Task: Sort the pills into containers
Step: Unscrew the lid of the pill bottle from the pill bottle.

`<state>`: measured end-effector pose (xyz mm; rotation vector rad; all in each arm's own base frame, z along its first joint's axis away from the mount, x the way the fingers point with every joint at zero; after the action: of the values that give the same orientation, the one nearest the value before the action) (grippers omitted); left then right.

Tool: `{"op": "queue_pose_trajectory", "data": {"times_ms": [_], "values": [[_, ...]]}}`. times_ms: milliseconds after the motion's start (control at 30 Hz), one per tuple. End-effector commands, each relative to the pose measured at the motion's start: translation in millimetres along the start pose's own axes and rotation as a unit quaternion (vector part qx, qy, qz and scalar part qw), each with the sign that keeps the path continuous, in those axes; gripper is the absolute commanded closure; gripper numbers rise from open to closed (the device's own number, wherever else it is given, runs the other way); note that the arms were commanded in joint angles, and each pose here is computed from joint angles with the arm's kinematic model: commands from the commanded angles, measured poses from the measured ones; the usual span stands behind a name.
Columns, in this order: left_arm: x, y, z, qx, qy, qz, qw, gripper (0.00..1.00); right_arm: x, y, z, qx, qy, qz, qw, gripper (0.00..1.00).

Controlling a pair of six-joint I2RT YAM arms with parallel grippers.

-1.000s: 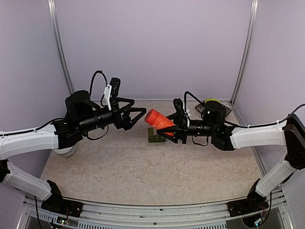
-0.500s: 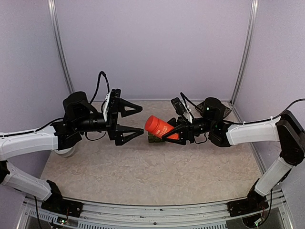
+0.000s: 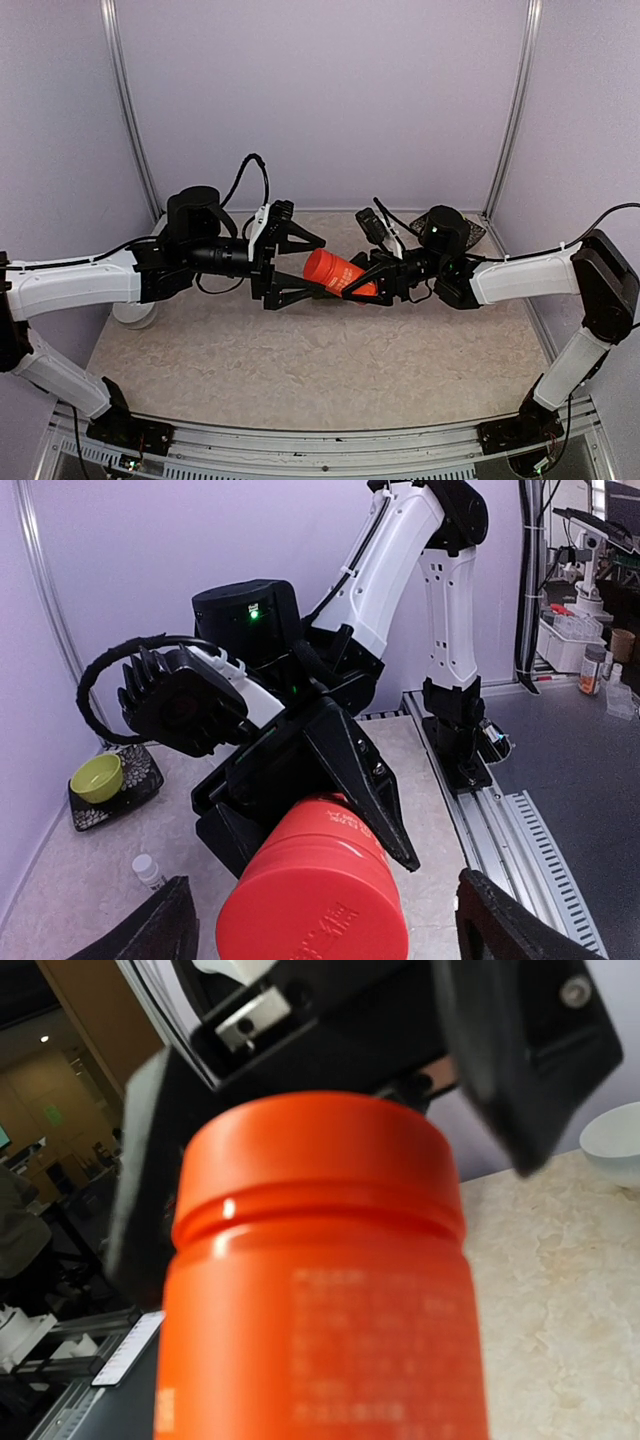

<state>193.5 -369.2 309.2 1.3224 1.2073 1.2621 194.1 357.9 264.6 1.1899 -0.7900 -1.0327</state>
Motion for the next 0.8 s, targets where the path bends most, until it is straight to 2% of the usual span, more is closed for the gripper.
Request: {"op": "queue_pose_trajectory", "data": {"times_ms": [0, 233, 333, 400, 500, 567, 667, 767], "values": [[1, 7, -2, -0.018, -0.002, -0.002, 1.0, 0.2, 0, 13, 0, 0.025, 0.01, -0.008, 1.0, 1.0], [2, 4, -1, -0.013, 0.004, -0.002, 1.0, 0.47, 0, 13, 0, 0.026, 0.012, -0.008, 1.0, 1.0], [4, 7, 1, -0.007, 0.013, -0.011, 1.0, 0.54, 1, 14, -1, 0.031, 0.007, -0.008, 0.999, 1.0], [6, 11, 4, 0.006, 0.023, -0.022, 0.999, 0.55, 2, 12, -5, 0.034, -0.004, -0.006, 0.999, 1.0], [6, 21, 21, 0.053, 0.078, -0.039, 0.995, 0.55, 5, 11, -21, 0.073, -0.069, 0.005, 0.995, 1.0], [6, 25, 34, 0.104, 0.115, -0.044, 0.987, 0.54, 9, 10, -32, 0.109, -0.12, 0.015, 0.987, 1.0], [0, 26, 38, 0.163, 0.132, -0.045, 0.977, 0.52, 17, 10, -46, 0.154, -0.187, 0.022, 0.97, 1.0], [-5, 19, 50, 0.232, 0.167, -0.039, 0.958, 0.52, 24, 10, -57, 0.196, -0.243, 0.028, 0.95, 1.0]]}}
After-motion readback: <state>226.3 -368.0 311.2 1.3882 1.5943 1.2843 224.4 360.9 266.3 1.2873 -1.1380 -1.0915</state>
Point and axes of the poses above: each gripper's point midway between its finger pads, its own x axis back along the fingers, its own z axis along the line the jaws close on, y = z × x, the point moved 2 cm from there along x, back along the fingers, and after that the axes turned 12 degrees about x, right-handed, at the moved point
